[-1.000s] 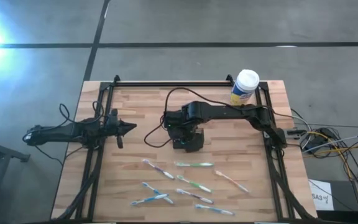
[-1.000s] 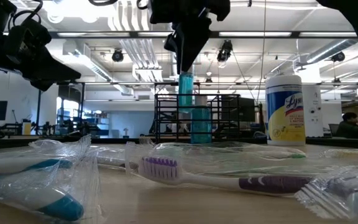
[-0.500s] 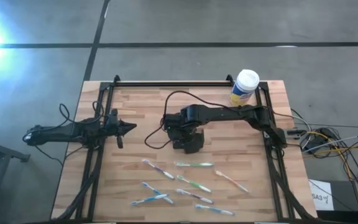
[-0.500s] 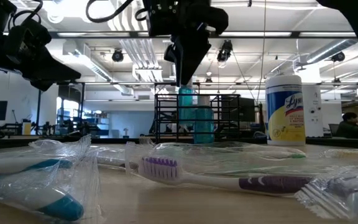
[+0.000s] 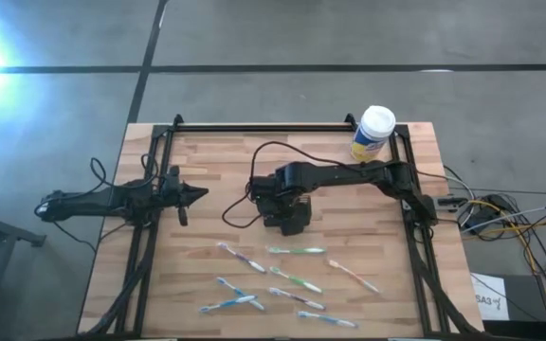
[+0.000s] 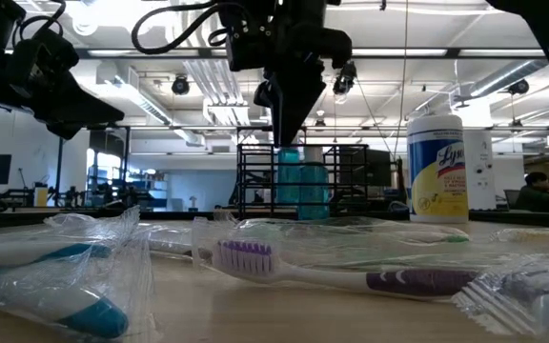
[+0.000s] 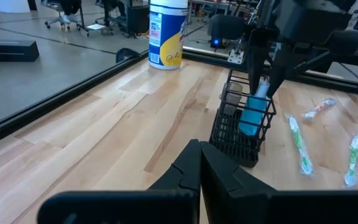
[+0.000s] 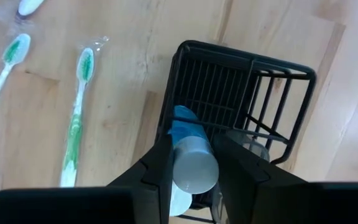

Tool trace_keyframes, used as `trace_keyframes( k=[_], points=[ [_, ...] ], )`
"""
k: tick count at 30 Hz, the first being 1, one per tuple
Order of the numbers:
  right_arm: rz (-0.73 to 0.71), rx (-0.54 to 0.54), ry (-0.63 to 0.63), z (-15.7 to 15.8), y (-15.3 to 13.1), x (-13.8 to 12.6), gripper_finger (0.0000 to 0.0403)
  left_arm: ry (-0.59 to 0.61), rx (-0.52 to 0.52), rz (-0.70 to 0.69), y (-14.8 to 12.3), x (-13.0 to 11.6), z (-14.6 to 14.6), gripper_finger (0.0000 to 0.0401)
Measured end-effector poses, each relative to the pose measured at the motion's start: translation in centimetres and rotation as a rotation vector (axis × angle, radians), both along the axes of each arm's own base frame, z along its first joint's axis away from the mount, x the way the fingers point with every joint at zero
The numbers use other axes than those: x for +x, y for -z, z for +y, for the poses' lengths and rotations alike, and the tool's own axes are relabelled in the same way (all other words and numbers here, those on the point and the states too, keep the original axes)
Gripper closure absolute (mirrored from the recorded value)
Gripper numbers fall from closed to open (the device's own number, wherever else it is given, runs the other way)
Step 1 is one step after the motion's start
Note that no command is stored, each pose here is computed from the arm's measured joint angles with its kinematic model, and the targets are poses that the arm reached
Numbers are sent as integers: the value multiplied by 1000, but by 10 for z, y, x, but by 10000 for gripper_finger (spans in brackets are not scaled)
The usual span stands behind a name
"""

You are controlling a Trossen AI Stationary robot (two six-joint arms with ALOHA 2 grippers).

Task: Pick & Place toothbrushing station
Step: Put the blue mouthwash into the black organizer

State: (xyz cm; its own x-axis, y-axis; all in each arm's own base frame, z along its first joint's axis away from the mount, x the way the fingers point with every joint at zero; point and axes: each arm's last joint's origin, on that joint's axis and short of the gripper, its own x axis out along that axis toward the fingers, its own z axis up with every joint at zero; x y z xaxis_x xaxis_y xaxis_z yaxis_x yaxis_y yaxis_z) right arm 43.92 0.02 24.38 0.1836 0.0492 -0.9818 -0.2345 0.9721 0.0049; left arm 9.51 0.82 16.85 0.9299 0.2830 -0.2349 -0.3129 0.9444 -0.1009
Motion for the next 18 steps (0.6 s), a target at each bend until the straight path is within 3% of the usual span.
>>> trace_keyframes(
  k=[9, 18],
  points=[
    [16, 0, -2, 0, 8, -1, 304, 0, 0, 0, 0, 0, 0, 398],
    [-24, 3, -1, 0, -4, 2, 252, -1, -4, 7, 1, 0, 0, 398]
  ],
)
